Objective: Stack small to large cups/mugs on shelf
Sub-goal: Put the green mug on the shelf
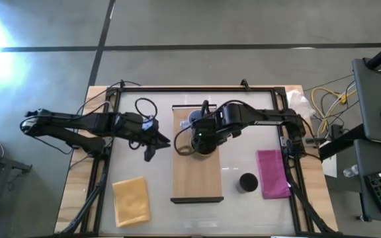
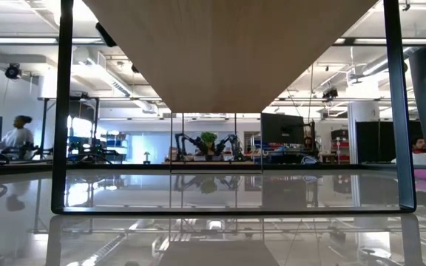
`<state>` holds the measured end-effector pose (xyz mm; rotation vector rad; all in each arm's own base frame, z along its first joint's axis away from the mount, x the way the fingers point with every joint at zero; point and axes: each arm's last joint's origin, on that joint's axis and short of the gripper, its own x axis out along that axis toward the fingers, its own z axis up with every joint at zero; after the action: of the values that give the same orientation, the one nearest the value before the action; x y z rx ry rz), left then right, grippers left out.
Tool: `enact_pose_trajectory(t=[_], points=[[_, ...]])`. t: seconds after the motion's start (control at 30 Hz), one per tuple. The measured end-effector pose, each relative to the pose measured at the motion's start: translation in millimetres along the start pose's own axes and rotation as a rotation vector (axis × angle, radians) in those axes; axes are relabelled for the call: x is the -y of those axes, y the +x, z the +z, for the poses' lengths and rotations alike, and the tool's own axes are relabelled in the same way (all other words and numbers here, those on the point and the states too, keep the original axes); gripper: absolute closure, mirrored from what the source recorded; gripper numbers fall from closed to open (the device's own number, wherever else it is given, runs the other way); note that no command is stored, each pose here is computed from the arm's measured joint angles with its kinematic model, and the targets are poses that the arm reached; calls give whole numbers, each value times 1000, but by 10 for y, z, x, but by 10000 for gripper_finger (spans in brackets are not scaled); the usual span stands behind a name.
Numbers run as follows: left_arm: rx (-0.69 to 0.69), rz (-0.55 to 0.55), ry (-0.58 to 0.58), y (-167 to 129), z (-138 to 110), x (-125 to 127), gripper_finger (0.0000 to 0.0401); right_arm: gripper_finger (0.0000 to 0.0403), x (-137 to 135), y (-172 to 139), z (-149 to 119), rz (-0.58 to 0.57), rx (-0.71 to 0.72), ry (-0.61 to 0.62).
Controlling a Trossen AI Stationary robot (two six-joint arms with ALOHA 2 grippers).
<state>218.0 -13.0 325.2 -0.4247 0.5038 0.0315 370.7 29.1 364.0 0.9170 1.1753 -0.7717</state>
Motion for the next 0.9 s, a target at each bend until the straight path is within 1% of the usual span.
enact_pose_trajectory(t=[0.07, 0.2, 0.33, 0.53, 0.7, 0.9], points=[[-12, 3, 1, 50, -10, 2, 324, 371, -2, 20, -2, -7, 3, -1], [-35, 5, 5, 135, -34, 10, 324, 371, -9, 116, 18, -63, 55, 0], [-43, 0, 8, 177, -44, 23, 324, 370, -11, 130, 34, -77, 85, 1], [-38, -3, 9, 175, -39, 27, 324, 367, -11, 137, 29, -81, 83, -15], [-15, -15, 9, 161, -18, 41, 324, 347, -10, 149, 30, -84, 83, -19], [-19, -15, 10, 169, -27, 41, 324, 309, -9, 136, 28, -78, 85, -15]])
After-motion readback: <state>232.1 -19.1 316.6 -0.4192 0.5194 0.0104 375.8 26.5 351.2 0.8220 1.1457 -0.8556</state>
